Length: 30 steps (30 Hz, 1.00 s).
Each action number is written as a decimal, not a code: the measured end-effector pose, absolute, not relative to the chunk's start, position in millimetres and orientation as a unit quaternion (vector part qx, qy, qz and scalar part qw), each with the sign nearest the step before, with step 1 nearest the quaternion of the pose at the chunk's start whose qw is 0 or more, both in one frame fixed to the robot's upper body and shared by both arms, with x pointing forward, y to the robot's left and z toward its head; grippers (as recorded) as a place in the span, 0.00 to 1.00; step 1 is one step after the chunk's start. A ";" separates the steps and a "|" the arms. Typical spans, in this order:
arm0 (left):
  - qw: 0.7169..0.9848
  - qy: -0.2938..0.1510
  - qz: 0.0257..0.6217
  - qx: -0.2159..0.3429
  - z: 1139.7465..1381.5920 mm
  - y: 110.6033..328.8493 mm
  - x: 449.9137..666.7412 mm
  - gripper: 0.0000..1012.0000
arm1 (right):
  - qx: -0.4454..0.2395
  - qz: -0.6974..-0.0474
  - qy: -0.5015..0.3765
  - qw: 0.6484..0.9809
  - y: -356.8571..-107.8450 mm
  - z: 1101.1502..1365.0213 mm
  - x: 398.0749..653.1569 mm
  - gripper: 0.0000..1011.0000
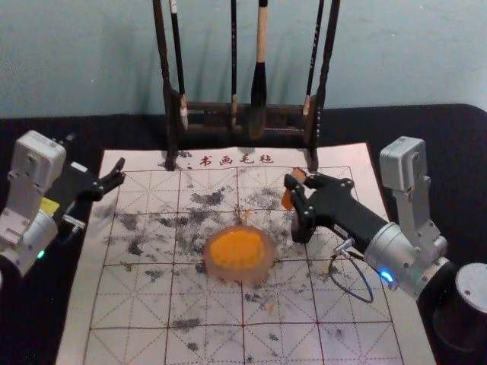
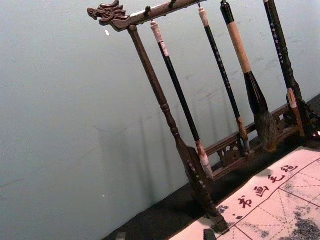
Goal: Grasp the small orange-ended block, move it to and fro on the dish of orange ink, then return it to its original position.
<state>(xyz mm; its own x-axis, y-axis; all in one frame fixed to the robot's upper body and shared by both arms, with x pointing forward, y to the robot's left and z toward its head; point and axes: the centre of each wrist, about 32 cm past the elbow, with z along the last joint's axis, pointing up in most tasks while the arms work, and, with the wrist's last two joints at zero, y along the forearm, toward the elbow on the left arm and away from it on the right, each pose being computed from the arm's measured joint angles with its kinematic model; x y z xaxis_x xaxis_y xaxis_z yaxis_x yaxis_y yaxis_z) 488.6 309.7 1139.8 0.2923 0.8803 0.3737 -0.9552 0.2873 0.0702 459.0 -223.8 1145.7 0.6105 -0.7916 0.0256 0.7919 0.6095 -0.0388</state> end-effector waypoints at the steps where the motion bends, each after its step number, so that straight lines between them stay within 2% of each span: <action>1: 0.791 -0.132 0.580 0.141 1139.8 309.7 488.6 0.99 | -0.022 -0.431 0.001 0.902 -223.9 1143.9 461.6 0.13; 14: 0.791 -0.133 0.580 0.141 1139.8 309.7 488.6 0.99 | -0.018 -0.333 0.001 0.943 -218.1 1123.6 481.2 0.13; 30: 0.791 -0.132 0.580 0.141 1139.8 309.7 488.6 0.99 | -0.032 -0.311 0.002 0.950 -207.6 1107.5 488.2 0.13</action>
